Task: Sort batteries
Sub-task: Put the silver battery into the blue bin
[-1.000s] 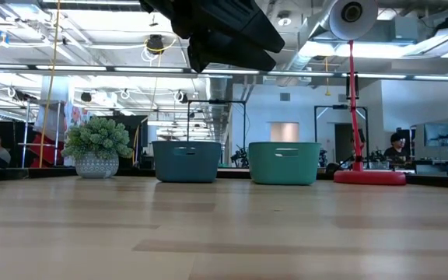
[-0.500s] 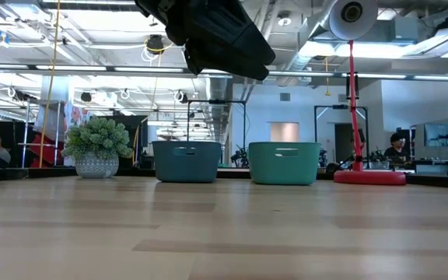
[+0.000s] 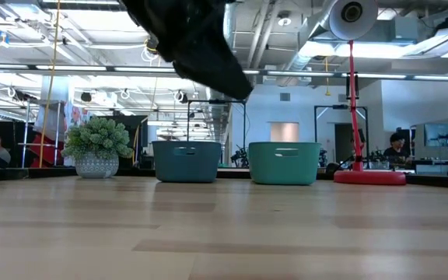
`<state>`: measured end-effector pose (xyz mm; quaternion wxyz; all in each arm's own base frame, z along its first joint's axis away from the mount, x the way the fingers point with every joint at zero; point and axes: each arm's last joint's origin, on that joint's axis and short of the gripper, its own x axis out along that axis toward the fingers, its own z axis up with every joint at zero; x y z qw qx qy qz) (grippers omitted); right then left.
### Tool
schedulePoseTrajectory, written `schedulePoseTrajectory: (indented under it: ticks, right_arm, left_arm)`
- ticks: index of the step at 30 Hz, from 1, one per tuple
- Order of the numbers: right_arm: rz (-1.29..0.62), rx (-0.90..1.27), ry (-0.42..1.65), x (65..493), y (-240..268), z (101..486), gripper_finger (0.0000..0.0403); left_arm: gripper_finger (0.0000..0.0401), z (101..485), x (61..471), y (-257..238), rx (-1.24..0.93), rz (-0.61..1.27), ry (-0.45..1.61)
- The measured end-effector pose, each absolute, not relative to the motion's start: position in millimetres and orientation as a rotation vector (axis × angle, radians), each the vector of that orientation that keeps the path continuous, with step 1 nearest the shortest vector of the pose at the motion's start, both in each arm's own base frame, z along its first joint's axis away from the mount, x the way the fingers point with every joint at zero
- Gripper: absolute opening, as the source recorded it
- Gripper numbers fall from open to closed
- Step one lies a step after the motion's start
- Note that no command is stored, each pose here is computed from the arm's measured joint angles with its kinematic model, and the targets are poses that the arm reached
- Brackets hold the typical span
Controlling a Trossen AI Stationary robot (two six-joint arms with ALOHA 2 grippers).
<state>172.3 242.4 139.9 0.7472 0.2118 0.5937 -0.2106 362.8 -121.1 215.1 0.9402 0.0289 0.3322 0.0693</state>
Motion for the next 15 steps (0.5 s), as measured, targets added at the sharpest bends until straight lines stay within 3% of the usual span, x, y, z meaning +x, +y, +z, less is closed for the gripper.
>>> schedulePoseTrajectory:
  ticks: [7, 15]
  right_arm:
    - [-0.463, 0.473, 1.294, 177, 240, 140, 0.0071]
    - [-0.546, 0.492, 1.285, 176, 232, 145, 0.0058]
  left_arm:
    - [0.0154, 205, 358, -99, 0.095, 0.212, 0.828]
    - [0.0154, 185, 337, -66, 0.063, 0.299, 0.895]
